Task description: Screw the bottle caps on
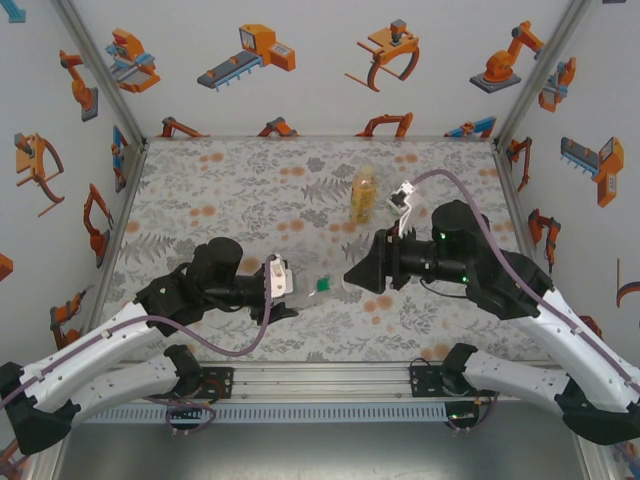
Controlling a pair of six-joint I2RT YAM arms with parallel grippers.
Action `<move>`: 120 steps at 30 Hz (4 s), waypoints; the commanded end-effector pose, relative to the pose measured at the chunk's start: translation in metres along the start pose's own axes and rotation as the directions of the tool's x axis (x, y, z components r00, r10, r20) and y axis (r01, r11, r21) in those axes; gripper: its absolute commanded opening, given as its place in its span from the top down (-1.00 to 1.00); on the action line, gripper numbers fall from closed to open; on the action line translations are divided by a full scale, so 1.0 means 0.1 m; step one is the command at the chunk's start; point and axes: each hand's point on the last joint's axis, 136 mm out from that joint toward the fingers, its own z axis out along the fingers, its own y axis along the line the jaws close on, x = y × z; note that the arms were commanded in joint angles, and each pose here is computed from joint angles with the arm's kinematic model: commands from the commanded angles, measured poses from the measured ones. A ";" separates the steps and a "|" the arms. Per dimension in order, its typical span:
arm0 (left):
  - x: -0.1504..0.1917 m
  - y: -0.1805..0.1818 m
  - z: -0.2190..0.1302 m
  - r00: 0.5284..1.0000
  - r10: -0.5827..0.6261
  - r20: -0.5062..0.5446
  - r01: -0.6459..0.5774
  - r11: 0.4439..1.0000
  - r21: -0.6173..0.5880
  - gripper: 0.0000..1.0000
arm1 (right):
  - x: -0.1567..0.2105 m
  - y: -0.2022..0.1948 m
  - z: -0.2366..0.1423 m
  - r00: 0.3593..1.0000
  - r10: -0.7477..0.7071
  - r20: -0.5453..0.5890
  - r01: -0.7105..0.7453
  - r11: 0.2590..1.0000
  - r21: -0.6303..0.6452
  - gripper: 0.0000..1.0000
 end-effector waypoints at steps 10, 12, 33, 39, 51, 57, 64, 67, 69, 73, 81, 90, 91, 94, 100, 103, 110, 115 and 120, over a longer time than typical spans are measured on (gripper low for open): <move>-0.14 -0.14 -0.11 0.998 -0.021 0.052 0.018 0.998 0.059 0.95 | 0.17 0.51 -0.06 0.709 -0.694 0.123 0.693 0.654 -0.303 -0.28; -0.15 -0.14 -0.12 0.998 -0.025 0.056 0.022 0.998 0.062 0.96 | 0.20 0.50 -0.01 0.709 -0.696 0.117 0.691 0.651 -0.314 -0.28; -0.16 -0.15 -0.11 0.998 -0.028 0.060 0.024 0.998 0.065 0.95 | 0.31 0.41 0.13 0.724 -0.681 0.111 0.674 0.662 -0.327 0.11; -0.16 -0.14 -0.11 0.998 -0.026 0.063 0.022 0.998 0.061 0.95 | 0.31 0.37 0.17 0.759 -0.644 0.101 0.639 0.705 -0.306 0.36; -0.13 -0.12 -0.09 0.998 -0.019 0.059 0.016 0.999 0.045 0.96 | 0.26 0.22 0.28 0.930 -0.362 0.056 0.365 0.899 -0.242 1.00; -0.14 -0.10 -0.08 0.998 -0.013 0.062 0.011 0.999 0.043 0.58 | 0.28 0.15 0.24 0.922 -0.383 0.057 0.387 0.901 -0.196 1.00; -0.08 -0.10 -0.14 0.999 -0.020 0.038 0.020 1.000 0.017 -0.49 | 0.34 0.11 0.28 0.917 -0.398 0.019 0.394 0.899 -0.192 1.00; -0.03 -0.11 -0.19 0.999 -0.025 0.029 0.026 1.000 -0.003 -0.58 | 0.36 0.01 0.33 0.914 -0.406 -0.017 0.398 0.904 -0.157 1.00; -0.01 -0.11 -0.22 0.999 -0.027 0.028 0.028 0.999 -0.019 -0.62 | 0.35 -0.09 0.38 0.916 -0.400 -0.046 0.393 0.913 -0.110 1.00; 0.11 -0.07 -0.29 0.999 -0.043 -0.006 0.042 0.996 -0.076 -0.63 | 0.35 -0.31 0.47 0.914 -0.389 -0.110 0.390 0.921 -0.016 1.00; 0.30 -0.01 -0.40 0.995 -0.086 -0.040 0.078 0.982 -0.173 -0.65 | 0.30 -1.03 0.74 0.934 -0.200 -0.295 0.291 0.906 0.307 1.00; 0.46 0.18 -0.45 0.980 -0.200 -0.021 0.183 0.932 -0.312 -0.77 | 0.30 -1.77 1.17 0.879 0.089 -0.468 0.197 0.825 0.529 1.00; 0.47 0.19 -0.46 0.978 -0.206 -0.022 0.188 0.927 -0.326 -0.78 | 0.28 -1.83 1.21 0.877 0.112 -0.467 0.186 0.817 0.545 1.00; 0.55 0.27 -0.49 0.969 -0.243 -0.030 0.214 0.900 -0.380 -0.79 | 0.20 -2.06 1.30 0.868 0.198 -0.456 0.140 0.784 0.605 1.00; 0.61 0.31 -0.51 0.967 -0.251 -0.036 0.214 0.884 -0.415 -0.79 | 0.04 -2.48 1.42 0.828 0.337 -0.449 0.068 0.733 0.677 1.00; 0.63 0.34 -0.54 0.968 -0.247 -0.036 0.207 0.876 -0.436 -0.79 | -0.08 -2.64 1.46 0.825 0.358 -0.438 0.056 0.718 0.694 1.00; 0.63 0.34 -0.53 0.970 -0.242 -0.033 0.204 0.877 -0.435 -0.79 | -0.32 -2.82 1.55 0.853 0.352 -0.385 0.019 0.715 0.698 1.00; 0.64 0.34 -0.52 0.970 -0.240 -0.039 0.200 0.879 -0.433 -0.79 | -0.45 -2.88 1.60 0.882 0.309 -0.355 0.030 0.716 0.698 1.00; 0.64 0.34 -0.51 0.970 -0.240 -0.043 0.199 0.881 -0.430 -0.79 | -0.58 -2.94 1.64 0.910 0.264 -0.321 0.045 0.705 0.707 1.00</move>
